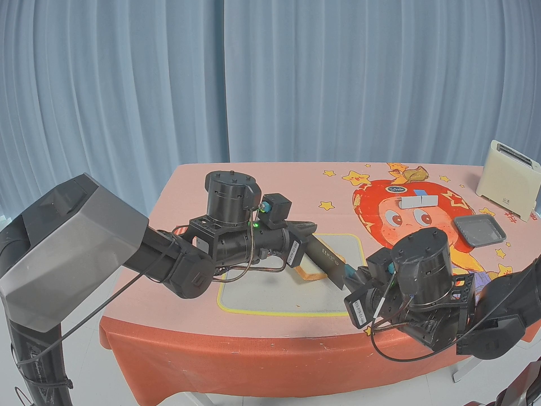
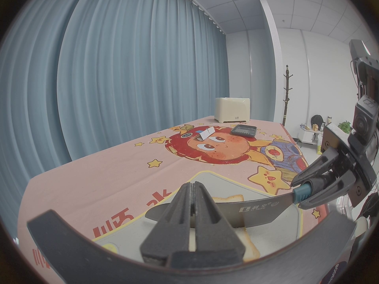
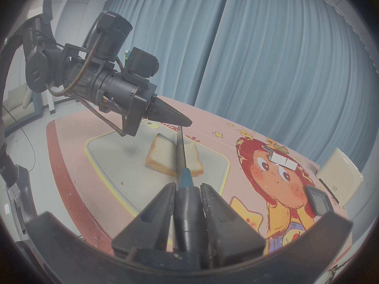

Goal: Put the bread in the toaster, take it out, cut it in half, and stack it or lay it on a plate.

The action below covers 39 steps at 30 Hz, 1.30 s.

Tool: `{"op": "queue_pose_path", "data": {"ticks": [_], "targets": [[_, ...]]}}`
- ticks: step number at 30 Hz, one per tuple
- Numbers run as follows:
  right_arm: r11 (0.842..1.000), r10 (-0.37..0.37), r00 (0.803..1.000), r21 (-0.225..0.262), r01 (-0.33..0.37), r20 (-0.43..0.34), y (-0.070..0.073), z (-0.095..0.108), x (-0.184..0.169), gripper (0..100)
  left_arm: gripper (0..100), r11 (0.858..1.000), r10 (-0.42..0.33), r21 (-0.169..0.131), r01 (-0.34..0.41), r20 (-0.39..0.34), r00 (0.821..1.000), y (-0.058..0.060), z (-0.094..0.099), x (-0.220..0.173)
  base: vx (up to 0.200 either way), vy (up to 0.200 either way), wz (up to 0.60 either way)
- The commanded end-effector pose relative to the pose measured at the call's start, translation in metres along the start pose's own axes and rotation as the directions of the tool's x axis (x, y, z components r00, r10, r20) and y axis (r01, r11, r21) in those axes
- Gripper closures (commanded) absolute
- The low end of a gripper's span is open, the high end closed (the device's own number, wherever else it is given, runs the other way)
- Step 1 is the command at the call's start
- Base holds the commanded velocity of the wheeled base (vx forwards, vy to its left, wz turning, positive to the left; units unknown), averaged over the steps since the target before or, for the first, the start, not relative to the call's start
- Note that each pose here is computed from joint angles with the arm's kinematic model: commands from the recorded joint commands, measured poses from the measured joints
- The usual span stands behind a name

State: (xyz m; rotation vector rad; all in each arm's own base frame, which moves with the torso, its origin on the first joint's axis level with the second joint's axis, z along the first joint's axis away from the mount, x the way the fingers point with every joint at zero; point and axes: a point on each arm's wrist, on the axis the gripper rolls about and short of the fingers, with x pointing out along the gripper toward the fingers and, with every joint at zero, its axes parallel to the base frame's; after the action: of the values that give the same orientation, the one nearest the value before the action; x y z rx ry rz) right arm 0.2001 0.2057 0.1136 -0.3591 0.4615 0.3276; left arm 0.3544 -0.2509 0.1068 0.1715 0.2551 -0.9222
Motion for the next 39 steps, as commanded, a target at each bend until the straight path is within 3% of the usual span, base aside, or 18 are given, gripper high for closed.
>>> {"op": "queue_pose_path", "data": {"ticks": [1,7,16,28,39], "targets": [[1.0,0.004,1.0,0.002,-0.004,0.006,0.001,0.001,-0.002,100,100,1.0,0.003,-0.004,-0.003,-0.008,1.0,0.001,-0.003,0.001,0.0,0.0,0.0],[1.0,0.003,1.0,-0.006,-0.003,-0.009,0.003,-0.001,0.004,100,100,1.0,0.004,-0.005,-0.004,-0.01,1.0,0.002,-0.002,-0.001,0.0,0.0,0.0],[1.0,-0.02,1.0,0.013,0.02,-0.006,-0.005,0.001,0.005,100,100,1.0,0.001,-0.001,-0.001,-0.002,1.0,0.001,-0.001,0.002,0.0,0.0,0.0],[1.0,0.019,1.0,-0.008,-0.018,0.008,0.006,0.0,-0.003,100,100,1.0,0.005,-0.007,-0.005,-0.014,1.0,0.0,-0.002,-0.008,0.0,0.0,0.0],[1.0,0.002,1.0,0.011,-0.002,0.02,-0.002,0.004,-0.003,100,100,1.0,0.004,-0.001,-0.004,-0.001,1.0,-0.001,0.003,-0.012,0.0,0.0,0.0]]}}
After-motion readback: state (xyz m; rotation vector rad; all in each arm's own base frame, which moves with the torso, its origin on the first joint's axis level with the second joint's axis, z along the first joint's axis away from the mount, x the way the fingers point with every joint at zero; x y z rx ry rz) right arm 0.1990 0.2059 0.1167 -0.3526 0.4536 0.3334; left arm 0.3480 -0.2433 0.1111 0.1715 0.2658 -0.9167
